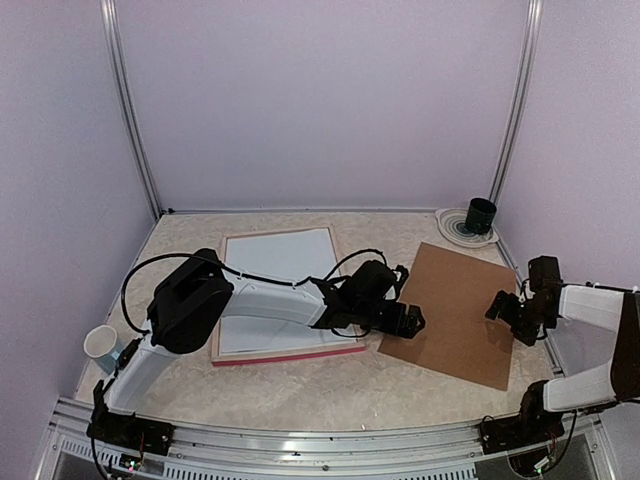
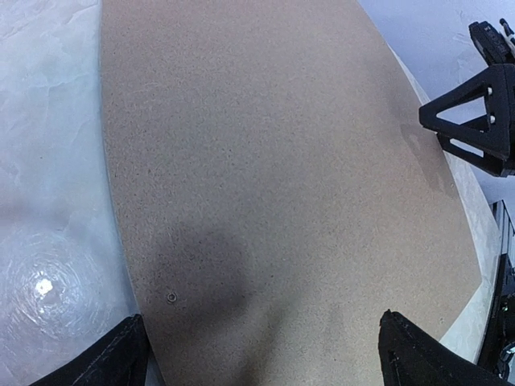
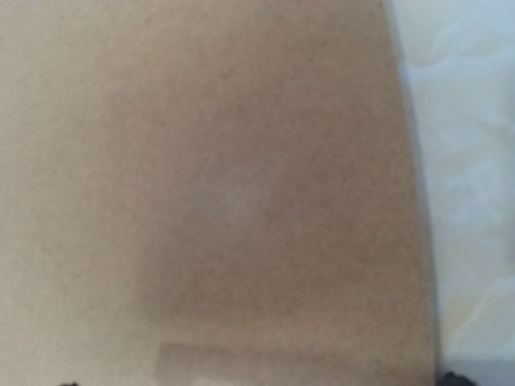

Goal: Put the photo into the frame
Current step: Turn over the backboard.

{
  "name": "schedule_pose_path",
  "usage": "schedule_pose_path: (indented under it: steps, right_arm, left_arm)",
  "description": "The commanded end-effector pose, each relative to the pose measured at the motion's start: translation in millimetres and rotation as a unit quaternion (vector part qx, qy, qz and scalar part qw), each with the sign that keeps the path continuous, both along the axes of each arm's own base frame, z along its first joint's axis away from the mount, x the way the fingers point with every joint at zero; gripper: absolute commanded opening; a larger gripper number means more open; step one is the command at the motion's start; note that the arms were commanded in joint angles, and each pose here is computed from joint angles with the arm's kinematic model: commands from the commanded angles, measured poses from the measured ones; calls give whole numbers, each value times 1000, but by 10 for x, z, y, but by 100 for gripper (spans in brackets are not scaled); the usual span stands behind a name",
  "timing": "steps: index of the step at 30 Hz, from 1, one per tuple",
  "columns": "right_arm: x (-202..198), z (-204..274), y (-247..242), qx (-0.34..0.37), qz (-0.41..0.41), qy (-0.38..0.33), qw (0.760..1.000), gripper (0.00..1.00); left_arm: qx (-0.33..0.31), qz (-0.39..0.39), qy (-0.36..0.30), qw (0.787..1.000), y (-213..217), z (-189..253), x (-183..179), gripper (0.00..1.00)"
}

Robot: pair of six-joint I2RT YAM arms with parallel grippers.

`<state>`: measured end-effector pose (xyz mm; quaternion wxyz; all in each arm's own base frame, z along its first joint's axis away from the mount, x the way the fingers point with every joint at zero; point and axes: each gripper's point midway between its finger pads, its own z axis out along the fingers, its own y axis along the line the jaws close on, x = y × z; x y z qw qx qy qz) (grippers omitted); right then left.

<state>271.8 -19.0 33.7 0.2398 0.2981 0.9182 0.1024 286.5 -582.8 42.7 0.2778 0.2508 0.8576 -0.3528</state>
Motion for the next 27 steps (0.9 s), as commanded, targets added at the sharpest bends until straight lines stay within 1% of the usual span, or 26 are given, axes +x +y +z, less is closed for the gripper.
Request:
schedule_pose_path:
  steps: [1,6,16,21,27]
  right_arm:
    - [80,148,227,56,40,-34,997,96]
    - [148,360,332,78,65,-68,992,96]
    - [246,1089,542,114,119,-145,975,96]
    - [237,1409,694,147,150,-180,961,96]
    - [225,1745,891,197,190,-221,936,96]
  left_arm:
    - [22,-23,48,998,16,-409,-200,98]
    - [23,-23,51,998,11,-401,-226,98]
    - [27,-21,51,998,-13,-393,-237,98]
    - [27,-18,53,998,-12,-380,-233,98]
    - [25,-17,54,998,-7,-355,-237,98]
